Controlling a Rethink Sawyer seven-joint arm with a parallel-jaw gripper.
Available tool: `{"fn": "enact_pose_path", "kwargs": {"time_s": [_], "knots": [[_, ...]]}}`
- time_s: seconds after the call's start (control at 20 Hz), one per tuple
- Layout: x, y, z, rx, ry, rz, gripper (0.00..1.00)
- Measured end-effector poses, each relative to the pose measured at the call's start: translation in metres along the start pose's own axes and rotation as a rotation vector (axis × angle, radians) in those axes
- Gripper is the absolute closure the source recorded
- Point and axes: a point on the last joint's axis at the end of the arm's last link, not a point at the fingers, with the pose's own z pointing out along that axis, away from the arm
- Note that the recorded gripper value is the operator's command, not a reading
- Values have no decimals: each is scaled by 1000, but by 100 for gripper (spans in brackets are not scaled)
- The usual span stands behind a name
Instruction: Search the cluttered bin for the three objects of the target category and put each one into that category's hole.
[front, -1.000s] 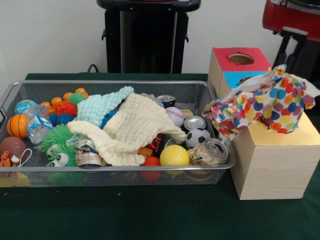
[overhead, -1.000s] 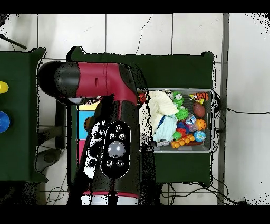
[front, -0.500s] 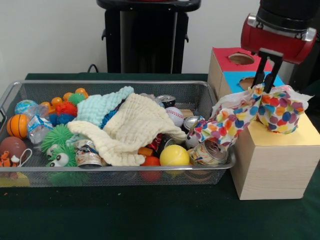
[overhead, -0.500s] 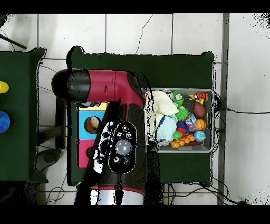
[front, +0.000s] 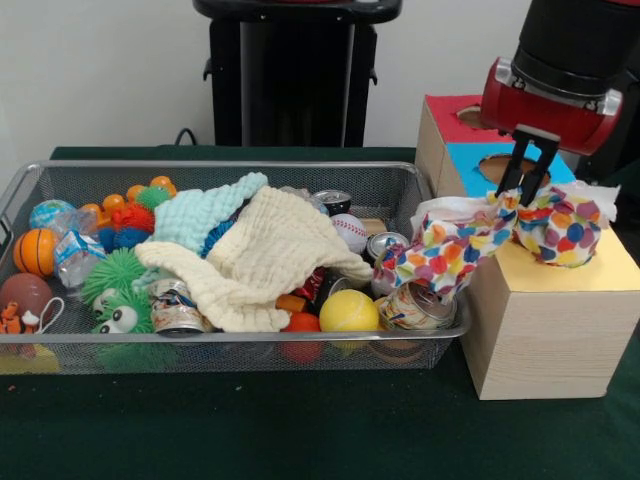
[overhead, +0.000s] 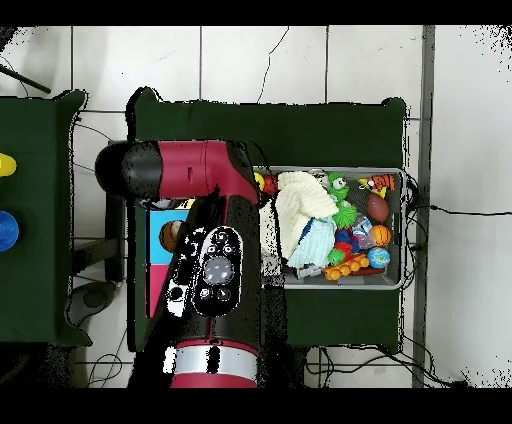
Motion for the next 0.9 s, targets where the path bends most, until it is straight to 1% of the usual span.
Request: {"fn": "enact_pose_path", "kwargs": {"time_s": [0.35, 0.55, 0.8, 0.9], "knots": [[17, 16, 15, 15, 17, -34, 100], [24, 24, 19, 19, 22, -49, 100], [24, 24, 21, 21, 25, -49, 100], [24, 22, 26, 23, 32, -46, 100]]}}
